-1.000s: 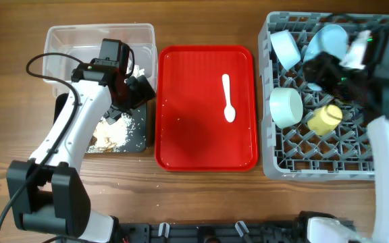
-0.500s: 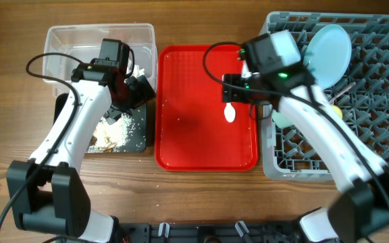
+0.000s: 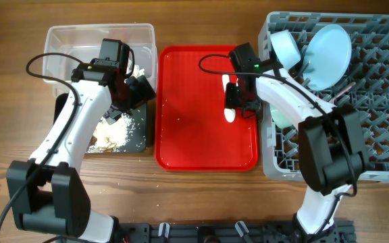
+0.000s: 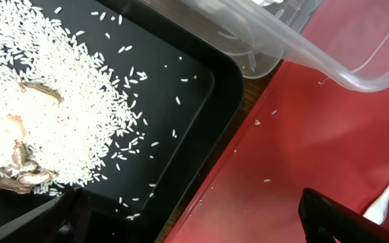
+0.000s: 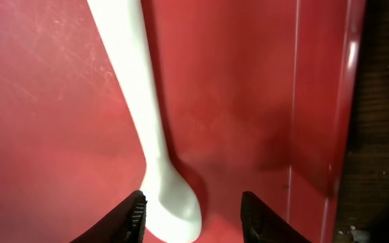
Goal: Sort waste into correct bins and load items into the dishwasher rack
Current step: 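Move the right gripper to the white spoon and grasp it, then carry the spoon into the rack and release it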
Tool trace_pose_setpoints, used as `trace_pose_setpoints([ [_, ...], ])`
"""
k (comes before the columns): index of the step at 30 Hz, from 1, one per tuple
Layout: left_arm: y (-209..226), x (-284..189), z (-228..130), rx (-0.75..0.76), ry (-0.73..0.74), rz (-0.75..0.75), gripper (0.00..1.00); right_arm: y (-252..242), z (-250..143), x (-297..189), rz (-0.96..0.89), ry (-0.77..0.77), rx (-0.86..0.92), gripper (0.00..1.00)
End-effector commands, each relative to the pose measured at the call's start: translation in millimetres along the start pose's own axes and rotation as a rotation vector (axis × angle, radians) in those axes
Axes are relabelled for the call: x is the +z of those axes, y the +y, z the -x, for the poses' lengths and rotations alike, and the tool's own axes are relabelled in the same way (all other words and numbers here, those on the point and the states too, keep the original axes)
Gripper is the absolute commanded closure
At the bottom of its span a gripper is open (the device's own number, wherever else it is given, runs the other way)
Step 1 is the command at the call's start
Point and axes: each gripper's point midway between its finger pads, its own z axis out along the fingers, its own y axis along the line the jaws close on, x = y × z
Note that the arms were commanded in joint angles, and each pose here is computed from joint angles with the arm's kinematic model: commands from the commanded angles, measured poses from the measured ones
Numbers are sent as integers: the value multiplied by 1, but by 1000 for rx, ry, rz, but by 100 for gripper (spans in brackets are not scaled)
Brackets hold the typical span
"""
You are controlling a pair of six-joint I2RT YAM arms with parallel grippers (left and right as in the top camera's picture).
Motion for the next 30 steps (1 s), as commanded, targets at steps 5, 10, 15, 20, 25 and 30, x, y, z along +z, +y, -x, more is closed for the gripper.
trace_pose_setpoints([
  [5,1,4,-1,-17,16,4,0,2,-12,23,17,76,11,53],
  [10,1,4,-1,-17,16,4,0,5,-20,35,32,124,14,54],
  [15,1,4,-1,-17,16,4,0,4,-23,38,31,141,14,67],
  [20,1,4,-1,-18,16,4,0,3,-25,38,30,149,16,91],
  [25,1,4,-1,-17,16,4,0,5,-26,37,36,153,16,96],
  [30,1,4,-1,-17,16,4,0,12,-16,6,61,107,-14,96],
])
